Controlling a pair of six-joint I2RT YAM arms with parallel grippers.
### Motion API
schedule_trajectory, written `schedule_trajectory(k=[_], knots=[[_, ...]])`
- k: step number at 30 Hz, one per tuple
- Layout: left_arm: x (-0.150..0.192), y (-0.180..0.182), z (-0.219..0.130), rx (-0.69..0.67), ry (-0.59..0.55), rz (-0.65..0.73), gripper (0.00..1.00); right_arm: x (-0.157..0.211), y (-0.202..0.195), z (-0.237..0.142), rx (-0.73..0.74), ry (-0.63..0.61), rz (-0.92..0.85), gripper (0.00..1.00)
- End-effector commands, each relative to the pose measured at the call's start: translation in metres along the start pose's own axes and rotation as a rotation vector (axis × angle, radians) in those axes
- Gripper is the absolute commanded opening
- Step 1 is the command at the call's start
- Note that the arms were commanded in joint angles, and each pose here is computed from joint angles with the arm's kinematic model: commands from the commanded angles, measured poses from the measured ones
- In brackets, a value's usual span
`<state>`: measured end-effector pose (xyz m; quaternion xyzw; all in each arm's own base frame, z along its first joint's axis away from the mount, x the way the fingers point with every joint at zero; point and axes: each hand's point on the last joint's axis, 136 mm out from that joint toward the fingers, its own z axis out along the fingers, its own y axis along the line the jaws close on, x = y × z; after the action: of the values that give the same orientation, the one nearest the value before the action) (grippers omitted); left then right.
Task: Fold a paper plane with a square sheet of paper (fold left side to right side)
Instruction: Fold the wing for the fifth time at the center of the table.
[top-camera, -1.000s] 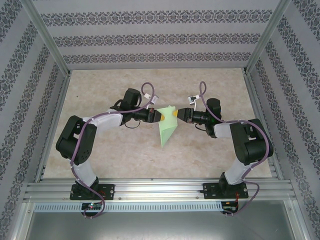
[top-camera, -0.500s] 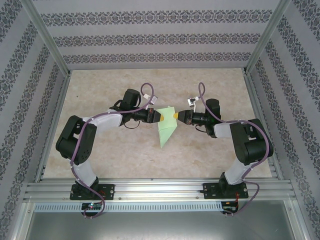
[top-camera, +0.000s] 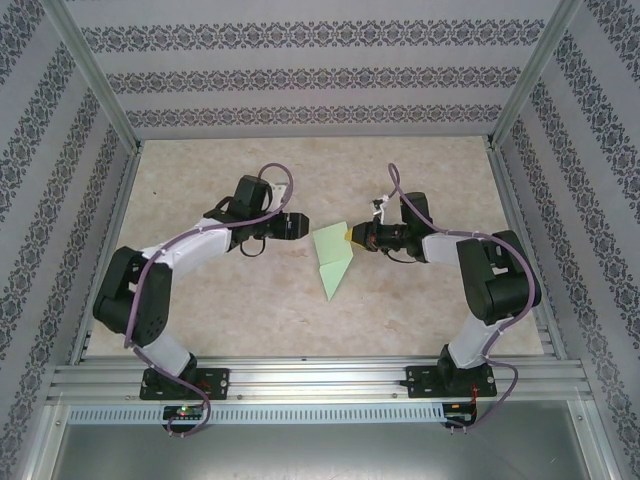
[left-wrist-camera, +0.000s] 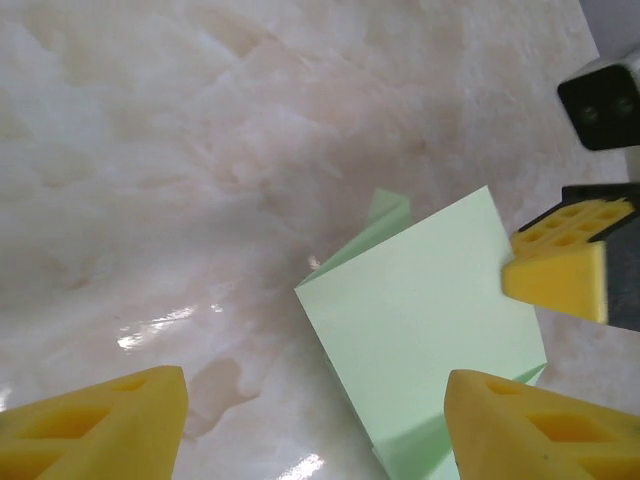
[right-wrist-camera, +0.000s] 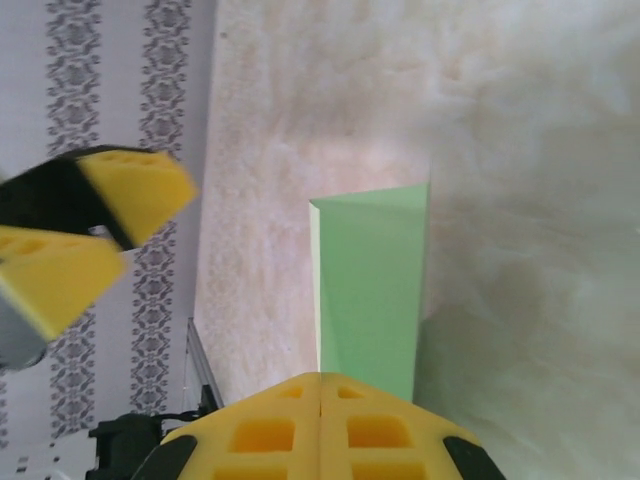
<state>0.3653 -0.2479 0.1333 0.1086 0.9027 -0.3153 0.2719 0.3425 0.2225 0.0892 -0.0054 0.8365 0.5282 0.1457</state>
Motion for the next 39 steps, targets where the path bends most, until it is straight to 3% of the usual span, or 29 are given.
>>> schedule_trajectory(k=[1, 10, 17, 27, 39], knots=[[0.002, -0.009, -0.023, -0.093, -0.011, 0.104, 0.68, 0.005, -0.022, 0.001, 0.109, 0.030, 0.082, 0.00], [0.055, -0.081, -0.015, -0.045, 0.107, 0.260, 0.66, 0.001, -0.036, 0.001, 0.166, 0.007, 0.204, 0.00], [0.091, -0.104, 0.015, -0.103, 0.222, 0.310, 0.66, -0.001, -0.033, -0.001, 0.172, 0.003, 0.216, 0.00], [0.129, -0.101, 0.055, -0.239, 0.367, 0.393, 0.64, 0.002, -0.037, -0.002, 0.191, 0.013, 0.226, 0.00], [0.144, -0.074, 0.076, -0.365, 0.391, 0.414, 0.59, 0.004, -0.039, 0.000, 0.197, 0.023, 0.229, 0.00]])
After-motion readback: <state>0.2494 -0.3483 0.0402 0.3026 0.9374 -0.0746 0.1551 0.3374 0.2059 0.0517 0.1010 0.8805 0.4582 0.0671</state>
